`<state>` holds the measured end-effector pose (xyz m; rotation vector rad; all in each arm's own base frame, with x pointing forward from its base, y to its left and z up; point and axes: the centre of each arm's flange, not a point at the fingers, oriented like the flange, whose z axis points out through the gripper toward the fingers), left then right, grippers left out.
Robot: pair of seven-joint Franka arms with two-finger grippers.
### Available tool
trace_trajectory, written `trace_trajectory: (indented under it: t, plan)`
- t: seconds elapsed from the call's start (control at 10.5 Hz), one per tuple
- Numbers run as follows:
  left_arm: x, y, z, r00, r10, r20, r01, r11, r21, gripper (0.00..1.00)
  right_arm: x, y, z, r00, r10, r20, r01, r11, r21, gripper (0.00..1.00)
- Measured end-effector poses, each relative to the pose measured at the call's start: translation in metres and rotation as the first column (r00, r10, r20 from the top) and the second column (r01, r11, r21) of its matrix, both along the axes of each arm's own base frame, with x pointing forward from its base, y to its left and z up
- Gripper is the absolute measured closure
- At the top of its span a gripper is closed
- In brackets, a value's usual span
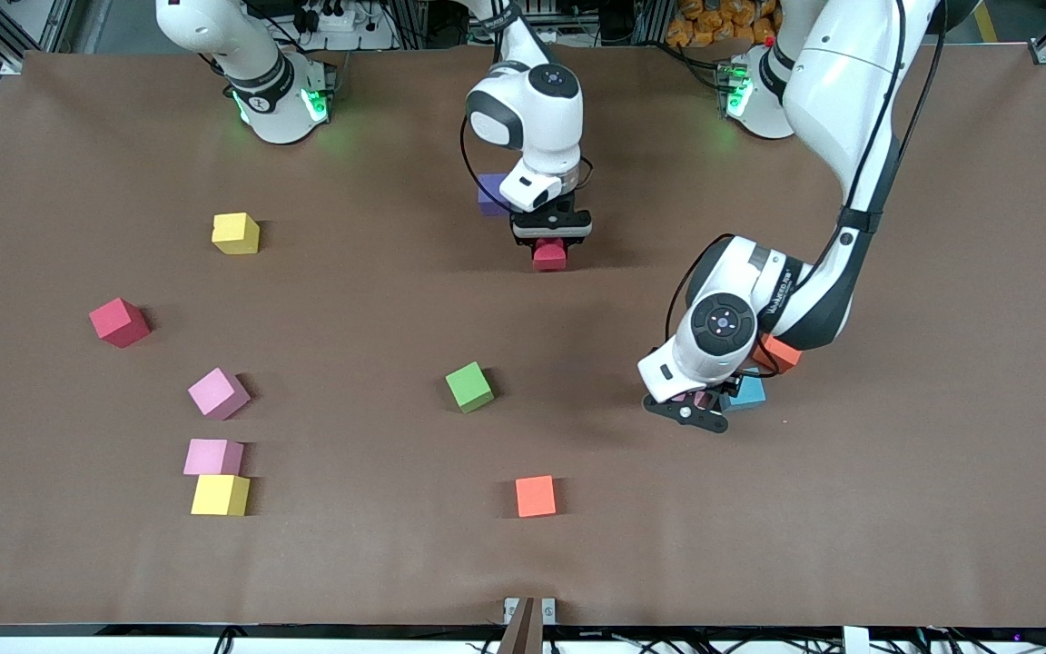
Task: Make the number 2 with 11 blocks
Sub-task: 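Grasp the pink cube with the left gripper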
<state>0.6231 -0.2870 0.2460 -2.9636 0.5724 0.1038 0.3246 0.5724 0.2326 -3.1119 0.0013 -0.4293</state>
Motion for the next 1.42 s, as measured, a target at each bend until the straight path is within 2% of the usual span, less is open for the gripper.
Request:
trace_trajectory:
  t: [0.47,0.66,1.42]
  plan:
    - [0.001,-0.003,0.002,0.981,-0.195,-0.003,0.195,0.981,0.002,0.00,-0.042,-0.002,-0.028,0.999,-0.041,0.002,0.041,0.999,0.008,0.44]
    - [0.003,-0.005,0.002,0.967,-0.255,0.009,0.255,0.967,-0.007,0.00,-0.045,-0.002,-0.028,0.999,-0.046,0.008,0.046,0.999,0.015,0.44]
    - [0.001,-0.006,-0.021,0.963,-0.270,-0.008,0.270,0.963,-0.009,0.00,-0.059,0.004,-0.028,0.998,-0.065,0.006,0.065,0.998,0.026,0.44]
